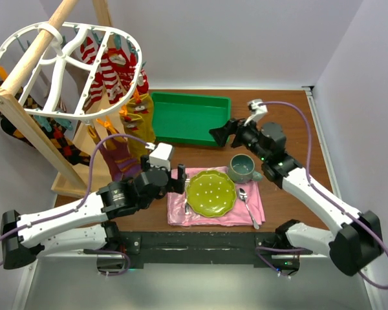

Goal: Remove the socks clipped to the hanger
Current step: Remove the sock from the hanger.

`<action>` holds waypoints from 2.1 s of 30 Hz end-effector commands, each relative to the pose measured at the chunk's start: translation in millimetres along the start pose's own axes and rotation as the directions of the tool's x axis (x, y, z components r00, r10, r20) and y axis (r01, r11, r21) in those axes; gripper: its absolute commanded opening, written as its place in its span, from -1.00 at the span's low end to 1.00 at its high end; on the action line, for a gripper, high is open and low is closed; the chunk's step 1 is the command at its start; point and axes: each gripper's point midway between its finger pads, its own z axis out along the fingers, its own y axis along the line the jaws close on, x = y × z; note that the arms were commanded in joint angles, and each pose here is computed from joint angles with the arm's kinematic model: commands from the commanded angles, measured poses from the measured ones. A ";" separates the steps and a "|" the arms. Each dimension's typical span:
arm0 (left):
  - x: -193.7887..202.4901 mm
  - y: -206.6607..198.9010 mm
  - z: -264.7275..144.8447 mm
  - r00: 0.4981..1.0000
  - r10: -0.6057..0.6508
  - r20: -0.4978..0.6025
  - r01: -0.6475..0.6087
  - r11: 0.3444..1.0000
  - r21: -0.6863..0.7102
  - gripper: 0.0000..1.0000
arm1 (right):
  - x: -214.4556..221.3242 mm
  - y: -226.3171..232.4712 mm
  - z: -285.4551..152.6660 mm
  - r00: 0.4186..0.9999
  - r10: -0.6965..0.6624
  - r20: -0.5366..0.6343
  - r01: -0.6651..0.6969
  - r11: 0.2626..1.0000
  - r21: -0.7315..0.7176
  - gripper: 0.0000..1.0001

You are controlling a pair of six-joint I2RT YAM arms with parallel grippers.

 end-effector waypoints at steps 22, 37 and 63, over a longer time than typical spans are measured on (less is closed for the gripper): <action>-7.7 92.1 -73.1 0.961 -0.268 0.070 0.277 0.920 -0.278 1.00 | 21.8 164.8 136.5 0.974 -0.211 0.086 0.226 0.847 -0.481 0.80; -25.3 93.6 -85.5 0.954 -0.285 0.091 0.299 0.917 -0.264 1.00 | 65.8 177.1 191.5 0.986 -0.162 0.033 0.157 0.855 -0.494 0.68; -57.6 61.1 -87.5 0.940 -0.307 0.151 0.316 0.948 -0.042 0.92 | 18.1 126.5 103.2 0.970 -0.239 0.053 0.244 0.943 -0.225 -1.00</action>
